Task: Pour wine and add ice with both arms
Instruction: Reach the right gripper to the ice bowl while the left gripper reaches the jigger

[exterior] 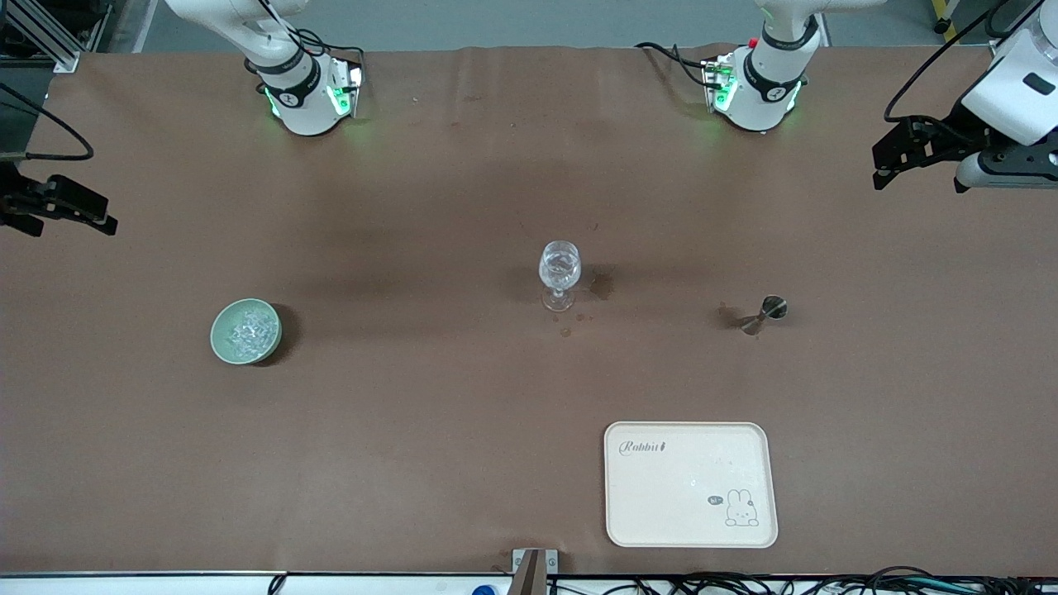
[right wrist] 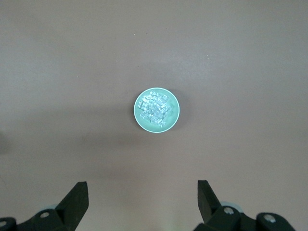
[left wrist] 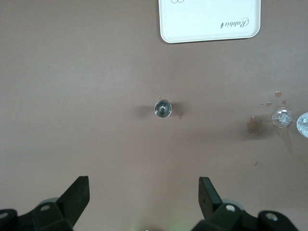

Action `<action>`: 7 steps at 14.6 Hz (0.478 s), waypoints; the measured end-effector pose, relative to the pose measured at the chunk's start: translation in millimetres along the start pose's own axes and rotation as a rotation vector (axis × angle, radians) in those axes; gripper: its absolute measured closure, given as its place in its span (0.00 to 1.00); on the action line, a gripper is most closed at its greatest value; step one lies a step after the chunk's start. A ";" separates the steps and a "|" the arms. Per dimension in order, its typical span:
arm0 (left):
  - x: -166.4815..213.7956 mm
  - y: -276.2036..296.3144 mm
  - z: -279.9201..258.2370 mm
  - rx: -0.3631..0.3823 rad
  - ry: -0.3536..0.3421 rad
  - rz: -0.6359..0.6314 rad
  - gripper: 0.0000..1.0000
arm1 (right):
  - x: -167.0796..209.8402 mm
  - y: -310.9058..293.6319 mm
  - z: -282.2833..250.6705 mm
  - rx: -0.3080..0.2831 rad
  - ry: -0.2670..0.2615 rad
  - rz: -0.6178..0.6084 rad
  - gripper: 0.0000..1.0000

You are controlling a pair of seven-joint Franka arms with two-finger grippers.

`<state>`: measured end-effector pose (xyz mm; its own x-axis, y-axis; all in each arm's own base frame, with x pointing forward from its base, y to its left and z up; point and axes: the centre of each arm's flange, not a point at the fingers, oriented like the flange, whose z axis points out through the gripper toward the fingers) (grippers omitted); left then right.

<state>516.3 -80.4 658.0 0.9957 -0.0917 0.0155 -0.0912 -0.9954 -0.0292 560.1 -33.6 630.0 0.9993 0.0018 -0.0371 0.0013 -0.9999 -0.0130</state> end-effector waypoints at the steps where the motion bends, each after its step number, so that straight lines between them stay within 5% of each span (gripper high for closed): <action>1: 0.3 0.0 0.5 0.000 -0.001 0.000 0.00 | 0.0 0.0 0.1 0.000 0.000 0.000 0.00; 7: 13.7 -16.6 10.7 0.003 -0.009 -0.028 0.00 | 3.8 0.9 13.1 0.000 0.000 0.001 0.00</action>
<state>531.6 -64.9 648.0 0.9980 -0.0633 0.0068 -0.0630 -0.9975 -0.0314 563.3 -34.3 616.7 0.9993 0.0005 -0.0368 0.0000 -0.9999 -0.0129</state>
